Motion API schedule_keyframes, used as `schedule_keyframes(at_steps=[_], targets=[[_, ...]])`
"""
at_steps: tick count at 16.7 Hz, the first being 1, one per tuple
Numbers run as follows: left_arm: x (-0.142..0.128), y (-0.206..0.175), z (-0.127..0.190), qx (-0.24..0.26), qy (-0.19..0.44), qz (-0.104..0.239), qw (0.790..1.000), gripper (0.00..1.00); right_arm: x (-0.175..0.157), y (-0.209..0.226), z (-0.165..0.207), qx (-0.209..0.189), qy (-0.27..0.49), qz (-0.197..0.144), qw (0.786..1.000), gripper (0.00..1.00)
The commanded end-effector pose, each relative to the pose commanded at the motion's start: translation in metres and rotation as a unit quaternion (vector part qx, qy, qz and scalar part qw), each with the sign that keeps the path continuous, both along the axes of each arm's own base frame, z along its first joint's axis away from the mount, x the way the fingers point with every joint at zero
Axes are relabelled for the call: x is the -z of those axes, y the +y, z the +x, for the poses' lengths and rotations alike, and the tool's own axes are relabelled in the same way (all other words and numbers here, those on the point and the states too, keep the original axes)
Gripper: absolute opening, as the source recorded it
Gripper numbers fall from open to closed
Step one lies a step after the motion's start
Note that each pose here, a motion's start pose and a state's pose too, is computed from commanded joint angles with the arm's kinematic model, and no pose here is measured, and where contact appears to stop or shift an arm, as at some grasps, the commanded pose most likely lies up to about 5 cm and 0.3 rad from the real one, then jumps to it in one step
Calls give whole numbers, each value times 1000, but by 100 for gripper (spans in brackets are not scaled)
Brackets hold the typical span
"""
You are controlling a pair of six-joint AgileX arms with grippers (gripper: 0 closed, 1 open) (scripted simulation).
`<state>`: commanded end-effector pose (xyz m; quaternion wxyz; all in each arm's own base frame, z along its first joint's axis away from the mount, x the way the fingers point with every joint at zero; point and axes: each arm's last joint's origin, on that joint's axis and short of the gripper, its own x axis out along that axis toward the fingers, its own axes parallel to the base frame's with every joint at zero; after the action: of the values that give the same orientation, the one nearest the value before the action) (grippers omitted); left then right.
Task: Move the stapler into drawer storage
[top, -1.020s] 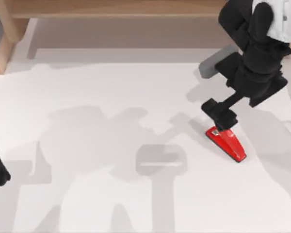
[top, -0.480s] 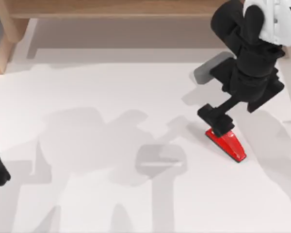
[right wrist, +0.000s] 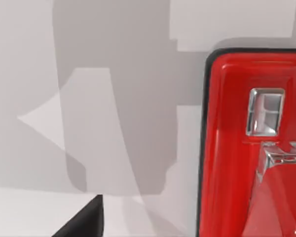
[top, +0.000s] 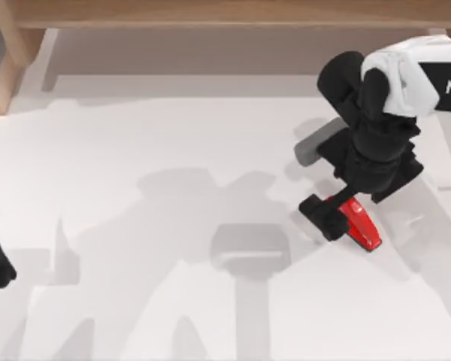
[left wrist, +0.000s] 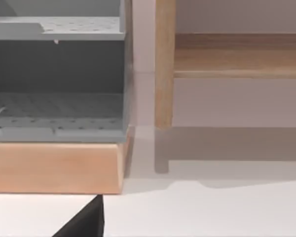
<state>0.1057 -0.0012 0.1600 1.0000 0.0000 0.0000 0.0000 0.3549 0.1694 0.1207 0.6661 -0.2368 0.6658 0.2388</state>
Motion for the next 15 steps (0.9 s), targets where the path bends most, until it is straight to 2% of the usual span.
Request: schedule_keyframes(at_steps=[4,15], targets=[[0,0,0,0,0,0,1000,100,2,0,0,0,1,0,1000,100],[0,0,0,0,0,0,1000,100,2,0,0,0,1,0,1000,17]])
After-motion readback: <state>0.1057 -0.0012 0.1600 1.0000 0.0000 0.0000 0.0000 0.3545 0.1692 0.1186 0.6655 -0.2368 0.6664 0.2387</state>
